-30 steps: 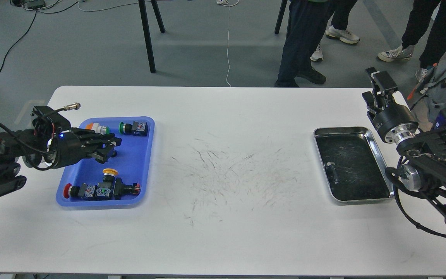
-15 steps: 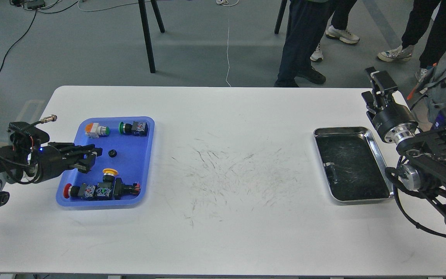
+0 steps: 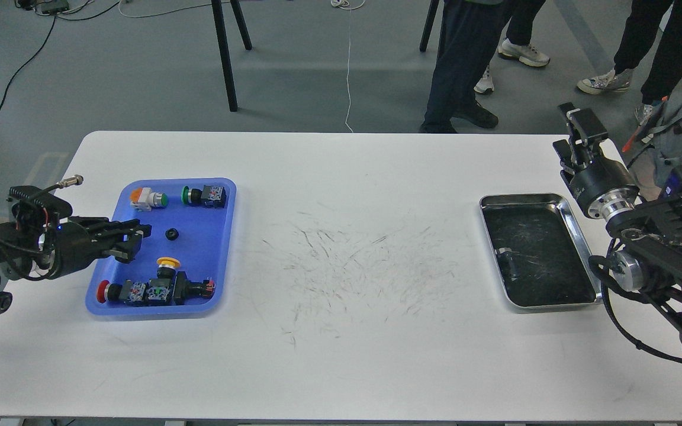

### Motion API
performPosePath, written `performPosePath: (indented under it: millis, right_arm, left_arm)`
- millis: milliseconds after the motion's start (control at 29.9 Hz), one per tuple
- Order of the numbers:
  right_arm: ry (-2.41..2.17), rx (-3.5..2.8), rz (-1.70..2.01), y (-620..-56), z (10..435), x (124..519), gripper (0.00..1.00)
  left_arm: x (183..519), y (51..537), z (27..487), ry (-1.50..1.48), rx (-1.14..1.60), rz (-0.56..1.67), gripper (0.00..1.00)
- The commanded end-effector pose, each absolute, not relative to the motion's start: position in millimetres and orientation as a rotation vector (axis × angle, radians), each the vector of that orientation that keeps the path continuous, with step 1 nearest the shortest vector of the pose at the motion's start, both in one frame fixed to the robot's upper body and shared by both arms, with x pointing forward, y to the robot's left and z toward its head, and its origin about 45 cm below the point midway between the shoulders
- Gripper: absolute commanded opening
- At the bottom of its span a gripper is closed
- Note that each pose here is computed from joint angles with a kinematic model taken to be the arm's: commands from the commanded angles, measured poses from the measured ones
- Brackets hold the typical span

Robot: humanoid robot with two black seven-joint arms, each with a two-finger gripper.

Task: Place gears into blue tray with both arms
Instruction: 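Carry the gear into the blue tray and release it, then withdraw the left hand up and away from the blue tray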

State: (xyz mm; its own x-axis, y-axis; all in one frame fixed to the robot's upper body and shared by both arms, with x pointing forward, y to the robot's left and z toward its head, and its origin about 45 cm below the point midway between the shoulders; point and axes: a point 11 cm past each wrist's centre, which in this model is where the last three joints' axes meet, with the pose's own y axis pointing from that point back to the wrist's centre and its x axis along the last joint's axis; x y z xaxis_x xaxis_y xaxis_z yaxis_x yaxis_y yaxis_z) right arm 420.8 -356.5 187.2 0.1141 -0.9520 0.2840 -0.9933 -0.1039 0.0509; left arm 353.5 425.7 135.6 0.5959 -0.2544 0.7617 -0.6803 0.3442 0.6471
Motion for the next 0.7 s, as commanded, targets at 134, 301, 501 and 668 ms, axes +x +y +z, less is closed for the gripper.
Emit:
performPosePath:
  millis: [134,301,501,668]
  right_arm:
    - [-1.931,2.160,0.263,-357,187,421,0.87]
    - [-1.929,2.162,0.262,-356,187,421,0.87]
    - [-1.929,2.163,0.264,-356,187,421,0.87]
    - [-1.927,2.176,0.266,-353,190,421,0.95]
  left_arm:
    - [353,424,135,-0.941,1.223,0.338,0.36]
    - [355,423,137,-0.945,1.220,0.344,0.40]
    - [357,424,140,-0.949,1.216,0.362,0.42]
    - [373,419,157,-0.918,1.158,0.514,0.50]
